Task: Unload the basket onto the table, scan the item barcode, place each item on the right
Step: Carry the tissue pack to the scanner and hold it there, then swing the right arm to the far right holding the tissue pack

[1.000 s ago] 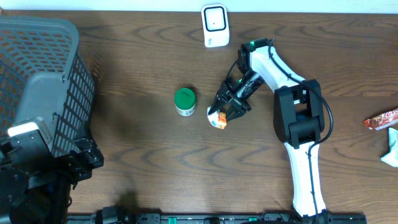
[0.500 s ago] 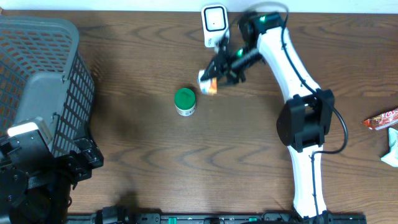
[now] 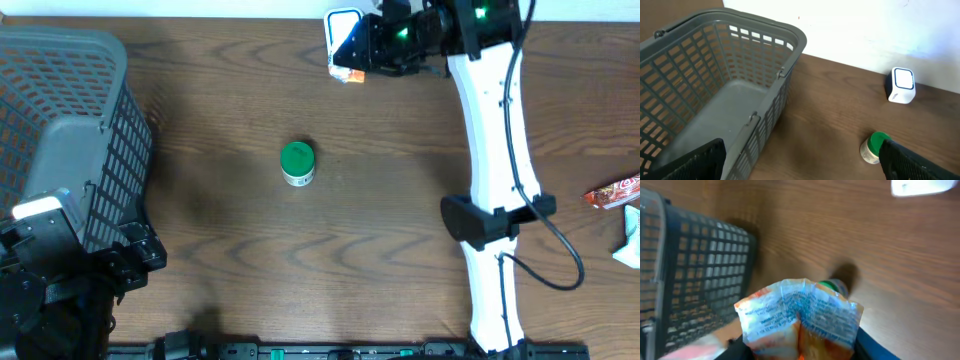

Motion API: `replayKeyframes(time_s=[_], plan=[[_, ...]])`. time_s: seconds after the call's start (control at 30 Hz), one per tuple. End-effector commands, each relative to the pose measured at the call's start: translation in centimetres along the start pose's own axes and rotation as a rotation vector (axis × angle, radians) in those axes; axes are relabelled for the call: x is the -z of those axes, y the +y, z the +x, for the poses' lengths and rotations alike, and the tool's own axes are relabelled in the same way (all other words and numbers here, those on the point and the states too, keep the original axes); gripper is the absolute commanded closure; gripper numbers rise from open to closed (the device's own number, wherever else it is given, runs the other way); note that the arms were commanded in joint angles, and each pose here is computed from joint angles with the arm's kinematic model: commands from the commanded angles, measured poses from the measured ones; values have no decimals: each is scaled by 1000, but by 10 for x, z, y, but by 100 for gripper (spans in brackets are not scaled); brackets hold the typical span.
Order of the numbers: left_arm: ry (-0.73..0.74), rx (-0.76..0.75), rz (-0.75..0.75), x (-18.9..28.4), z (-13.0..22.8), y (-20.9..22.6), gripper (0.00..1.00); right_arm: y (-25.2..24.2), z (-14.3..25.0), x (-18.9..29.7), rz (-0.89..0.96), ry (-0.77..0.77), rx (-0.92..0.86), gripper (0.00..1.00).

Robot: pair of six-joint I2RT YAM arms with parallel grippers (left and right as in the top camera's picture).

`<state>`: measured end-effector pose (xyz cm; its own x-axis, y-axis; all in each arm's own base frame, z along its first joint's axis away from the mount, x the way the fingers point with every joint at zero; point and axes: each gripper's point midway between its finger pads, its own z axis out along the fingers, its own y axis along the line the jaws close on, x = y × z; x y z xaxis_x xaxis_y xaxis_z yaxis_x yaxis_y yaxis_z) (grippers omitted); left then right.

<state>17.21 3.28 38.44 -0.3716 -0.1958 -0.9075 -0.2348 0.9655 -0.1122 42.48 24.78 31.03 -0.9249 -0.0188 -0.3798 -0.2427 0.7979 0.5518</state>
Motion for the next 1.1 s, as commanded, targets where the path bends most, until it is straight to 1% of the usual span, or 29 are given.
replayKeyframes(time_s=[0.0, 0.1, 0.17, 0.23, 0.33, 0.4, 0.43, 0.5, 0.53, 0.7, 0.77, 1.07], plan=[[0, 7, 13, 0, 0, -2, 2, -19, -10, 10, 279, -125, 100, 57], [0, 7, 13, 0, 0, -2, 2, -39, -29, 8, 510, -215, 179, 55], [0, 7, 13, 0, 0, -2, 2, -47, -48, 5, 607, -282, 220, 52], [0, 7, 13, 0, 0, -2, 2, -52, -68, -1, 654, -354, 236, 52], [0, 7, 13, 0, 0, -2, 2, -52, -100, -25, 649, -437, 317, 54], [0, 7, 13, 0, 0, -2, 2, -59, -120, -47, 647, -488, 360, 57], [0, 7, 13, 0, 0, -2, 2, -70, -132, -66, 646, -523, 375, 62], [0, 7, 13, 0, 0, -2, 2, -84, -140, -84, 642, -563, 368, 70], [0, 7, 13, 0, 0, -2, 2, -91, -144, -93, 639, -587, 364, 71], [0, 7, 13, 0, 0, -2, 2, -116, -158, -115, 620, -706, 348, 69], [0, 7, 13, 0, 0, -2, 2, -123, -160, -123, 605, -740, 346, 69], [0, 7, 13, 0, 0, -2, 2, -157, -147, -165, 568, -746, 349, 69]])
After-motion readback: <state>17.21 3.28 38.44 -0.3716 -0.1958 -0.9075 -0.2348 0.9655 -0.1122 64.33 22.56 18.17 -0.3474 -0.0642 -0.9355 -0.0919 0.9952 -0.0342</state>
